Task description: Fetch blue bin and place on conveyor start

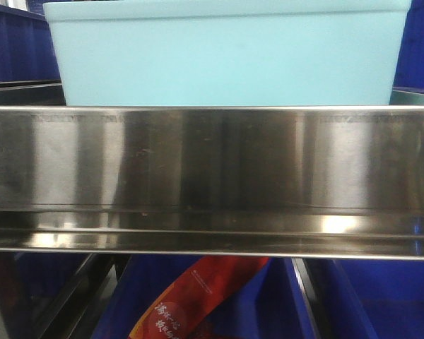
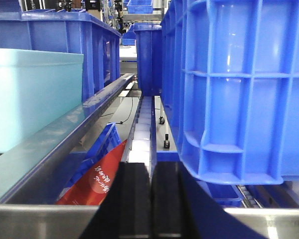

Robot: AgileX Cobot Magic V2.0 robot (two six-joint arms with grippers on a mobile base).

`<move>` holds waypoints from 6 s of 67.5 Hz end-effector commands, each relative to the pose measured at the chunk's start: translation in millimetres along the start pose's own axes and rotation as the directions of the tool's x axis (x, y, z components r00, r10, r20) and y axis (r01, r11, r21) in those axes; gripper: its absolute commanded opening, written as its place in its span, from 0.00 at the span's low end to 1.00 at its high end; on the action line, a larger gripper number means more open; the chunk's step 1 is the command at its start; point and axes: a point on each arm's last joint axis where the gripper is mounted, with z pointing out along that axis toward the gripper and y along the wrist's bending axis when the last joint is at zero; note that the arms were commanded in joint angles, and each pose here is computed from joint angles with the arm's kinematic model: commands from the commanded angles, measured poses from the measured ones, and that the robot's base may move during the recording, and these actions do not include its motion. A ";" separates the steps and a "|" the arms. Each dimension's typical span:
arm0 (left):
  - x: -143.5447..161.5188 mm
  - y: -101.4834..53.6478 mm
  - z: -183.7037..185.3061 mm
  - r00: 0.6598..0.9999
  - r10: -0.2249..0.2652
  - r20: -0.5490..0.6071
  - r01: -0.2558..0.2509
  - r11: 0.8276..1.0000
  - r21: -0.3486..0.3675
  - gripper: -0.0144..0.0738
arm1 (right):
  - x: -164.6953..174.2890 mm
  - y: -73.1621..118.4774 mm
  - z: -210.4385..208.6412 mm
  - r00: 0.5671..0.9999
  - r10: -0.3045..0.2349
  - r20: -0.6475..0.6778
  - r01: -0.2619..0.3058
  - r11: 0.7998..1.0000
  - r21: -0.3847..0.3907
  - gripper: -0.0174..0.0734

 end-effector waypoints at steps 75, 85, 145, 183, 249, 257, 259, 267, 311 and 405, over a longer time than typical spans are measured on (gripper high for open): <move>-27.0 2.9 -2.9 0.980 -0.094 0.173 0.097 0.995 -0.008 0.04 | -34.2 -0.1 -5.5 0.977 0.003 0.215 -0.005 1.000 0.008 0.01; -72.5 5.6 -13.7 0.989 -0.070 0.132 0.071 0.997 -0.005 0.09 | -81.6 5.3 -23.2 0.990 0.001 0.142 0.003 1.000 -0.023 0.10; -167.1 -47.6 94.7 0.959 0.050 -0.279 0.072 0.909 0.411 0.70 | -179.4 31.5 35.1 0.969 -0.004 -0.248 -0.059 0.968 -0.244 0.81; -210.7 -111.4 252.2 0.748 0.126 -0.651 0.156 0.921 0.358 0.70 | -242.8 74.1 193.3 0.771 -0.077 -0.632 -0.101 0.965 -0.240 0.78; -102.9 -122.4 353.5 0.456 0.102 -0.884 0.136 0.974 0.183 0.36 | -132.0 104.6 330.1 0.426 -0.109 -0.898 -0.123 0.977 -0.176 0.34; -103.3 -122.0 352.6 0.450 0.104 -0.887 0.135 0.974 0.182 0.04 | -131.8 104.5 329.7 0.421 -0.109 -0.900 -0.123 0.977 -0.176 0.01; -103.2 -121.9 352.4 0.448 0.104 -0.888 0.135 0.974 0.182 0.04 | -131.7 104.5 329.5 0.419 -0.110 -0.901 -0.123 0.977 -0.176 0.01; -102.4 -121.0 351.3 0.435 0.111 -0.894 0.125 0.975 0.181 0.04 | -131.6 104.5 329.3 0.417 -0.110 -0.902 -0.123 0.977 -0.176 0.03; -223.9 -83.1 272.9 0.638 0.053 -0.768 0.149 0.970 0.191 0.04 | -249.4 102.4 228.6 0.671 -0.191 -0.716 -0.013 0.963 -0.270 0.03; -250.1 -76.0 261.0 0.746 0.015 -0.666 0.161 0.966 0.201 0.04 | -263.8 95.2 210.3 0.797 -0.159 -0.583 0.005 0.966 -0.257 0.03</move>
